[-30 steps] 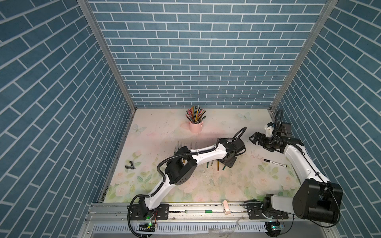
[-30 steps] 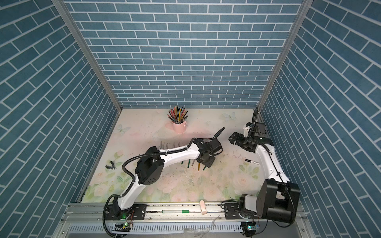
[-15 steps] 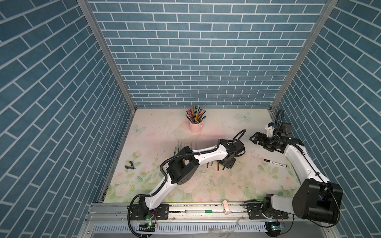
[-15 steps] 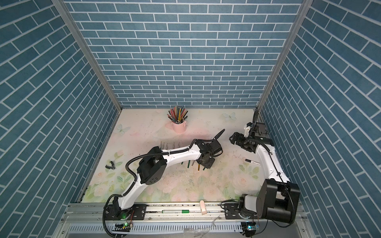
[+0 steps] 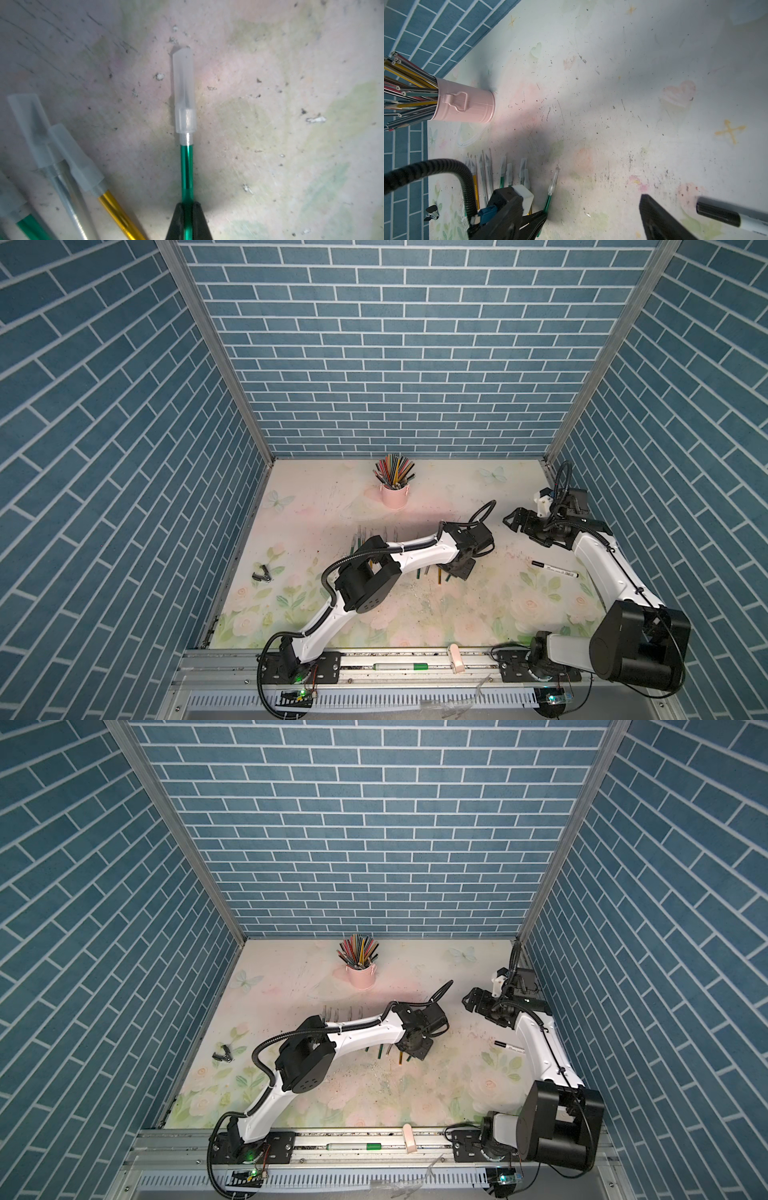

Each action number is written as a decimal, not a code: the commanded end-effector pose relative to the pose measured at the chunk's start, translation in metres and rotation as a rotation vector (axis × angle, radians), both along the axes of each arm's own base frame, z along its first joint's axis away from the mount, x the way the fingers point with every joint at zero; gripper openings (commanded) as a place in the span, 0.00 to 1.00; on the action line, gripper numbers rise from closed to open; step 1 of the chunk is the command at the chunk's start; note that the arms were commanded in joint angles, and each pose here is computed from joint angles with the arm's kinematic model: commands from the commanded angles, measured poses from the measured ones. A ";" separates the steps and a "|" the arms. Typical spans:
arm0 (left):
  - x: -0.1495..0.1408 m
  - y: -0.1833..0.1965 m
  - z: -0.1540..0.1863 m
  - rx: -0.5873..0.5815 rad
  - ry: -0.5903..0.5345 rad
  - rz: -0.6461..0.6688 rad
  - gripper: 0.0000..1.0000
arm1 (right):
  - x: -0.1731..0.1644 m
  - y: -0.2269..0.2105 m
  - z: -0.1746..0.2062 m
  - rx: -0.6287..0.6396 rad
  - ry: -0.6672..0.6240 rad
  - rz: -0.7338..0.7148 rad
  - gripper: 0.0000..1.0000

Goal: Remove protective caps from carving knives
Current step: Pick up the carving knife from the center of the board.

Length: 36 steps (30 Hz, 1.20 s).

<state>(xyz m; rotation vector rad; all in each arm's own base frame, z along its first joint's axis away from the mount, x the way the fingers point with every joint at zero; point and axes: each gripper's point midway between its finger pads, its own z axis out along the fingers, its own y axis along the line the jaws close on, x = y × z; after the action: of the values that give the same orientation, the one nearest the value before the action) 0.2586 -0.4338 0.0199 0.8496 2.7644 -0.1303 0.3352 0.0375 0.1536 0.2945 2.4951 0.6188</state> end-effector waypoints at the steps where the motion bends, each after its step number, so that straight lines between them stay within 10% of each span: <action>1: -0.005 0.008 -0.002 0.028 -0.005 -0.001 0.01 | -0.001 0.002 0.000 0.024 0.000 -0.001 0.88; 36: 0.027 -0.007 0.104 -0.428 -0.020 0.046 0.00 | 0.005 0.029 0.003 0.221 0.012 0.032 0.98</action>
<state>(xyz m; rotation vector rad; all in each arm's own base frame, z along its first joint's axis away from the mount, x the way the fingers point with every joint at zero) 0.2843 -0.4383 0.1049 0.6891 2.6297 -0.5875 0.3376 0.0580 0.1523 0.3174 2.4705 0.8183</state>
